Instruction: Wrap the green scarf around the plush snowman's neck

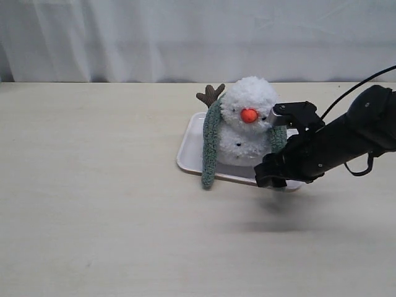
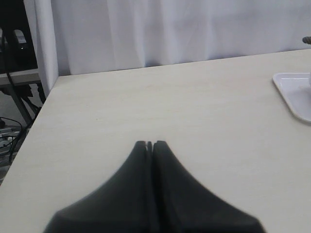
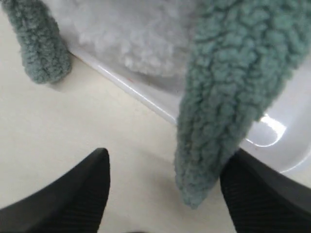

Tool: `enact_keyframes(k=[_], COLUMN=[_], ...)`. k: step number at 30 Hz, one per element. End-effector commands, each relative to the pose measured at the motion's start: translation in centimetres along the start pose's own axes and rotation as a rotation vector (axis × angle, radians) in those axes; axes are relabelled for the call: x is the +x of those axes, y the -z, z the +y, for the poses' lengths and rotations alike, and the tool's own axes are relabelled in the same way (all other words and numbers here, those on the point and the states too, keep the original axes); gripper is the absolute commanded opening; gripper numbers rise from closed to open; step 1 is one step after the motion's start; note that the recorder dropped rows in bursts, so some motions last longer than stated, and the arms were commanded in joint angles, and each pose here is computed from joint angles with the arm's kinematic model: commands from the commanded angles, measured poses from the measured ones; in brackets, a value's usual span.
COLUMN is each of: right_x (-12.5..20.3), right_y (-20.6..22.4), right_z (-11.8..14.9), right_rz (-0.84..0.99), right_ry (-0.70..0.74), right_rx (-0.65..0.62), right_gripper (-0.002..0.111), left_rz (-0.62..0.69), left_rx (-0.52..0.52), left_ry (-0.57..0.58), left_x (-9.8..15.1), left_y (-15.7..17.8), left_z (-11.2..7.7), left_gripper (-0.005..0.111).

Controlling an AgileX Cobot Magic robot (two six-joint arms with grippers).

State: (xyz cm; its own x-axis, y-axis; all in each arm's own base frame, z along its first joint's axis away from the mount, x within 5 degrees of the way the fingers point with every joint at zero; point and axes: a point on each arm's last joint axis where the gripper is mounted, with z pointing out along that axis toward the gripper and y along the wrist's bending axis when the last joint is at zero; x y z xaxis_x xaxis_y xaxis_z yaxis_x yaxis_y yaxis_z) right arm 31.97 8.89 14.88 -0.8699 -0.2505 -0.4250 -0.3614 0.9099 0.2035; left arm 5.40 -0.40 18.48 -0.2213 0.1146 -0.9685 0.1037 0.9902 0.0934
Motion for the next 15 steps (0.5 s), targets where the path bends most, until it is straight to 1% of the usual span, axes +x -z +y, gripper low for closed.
enact_keyframes(k=[1,5,7,9,13,15], right_x=[0.0,0.1,0.3,0.4,0.1,0.0], right_y=[1.9,3.7,4.3,5.1,6.4,6.6], right_z=[0.0,-0.4,-0.3,0.0,1.1,2.2], right_rz=[0.004,0.024,0.039,0.044,-0.006,-0.021], right_ry=[0.015,-0.029,-0.034,-0.051,-0.116,-0.092], right_rx=[0.052,0.15,0.162,0.146,0.081,0.046], right_gripper=[0.062,0.062,0.062,0.062,0.062,0.062], left_rz=[-0.012,-0.012,-0.012,-0.012,-0.012,-0.012], left_rx=[-0.001,-0.001,-0.001,-0.001,-0.001,-0.001], left_ry=[0.005,0.005,0.005,0.005,0.005,0.005], left_x=[-0.1,-0.1,-0.1,-0.1,-0.1,-0.1], left_y=[0.0,0.0,0.0,0.0,0.0,0.0], left_z=[0.0,0.0,0.0,0.0,0.0,0.0], left_gripper=[0.0,0.0,0.0,0.0,0.0,0.0])
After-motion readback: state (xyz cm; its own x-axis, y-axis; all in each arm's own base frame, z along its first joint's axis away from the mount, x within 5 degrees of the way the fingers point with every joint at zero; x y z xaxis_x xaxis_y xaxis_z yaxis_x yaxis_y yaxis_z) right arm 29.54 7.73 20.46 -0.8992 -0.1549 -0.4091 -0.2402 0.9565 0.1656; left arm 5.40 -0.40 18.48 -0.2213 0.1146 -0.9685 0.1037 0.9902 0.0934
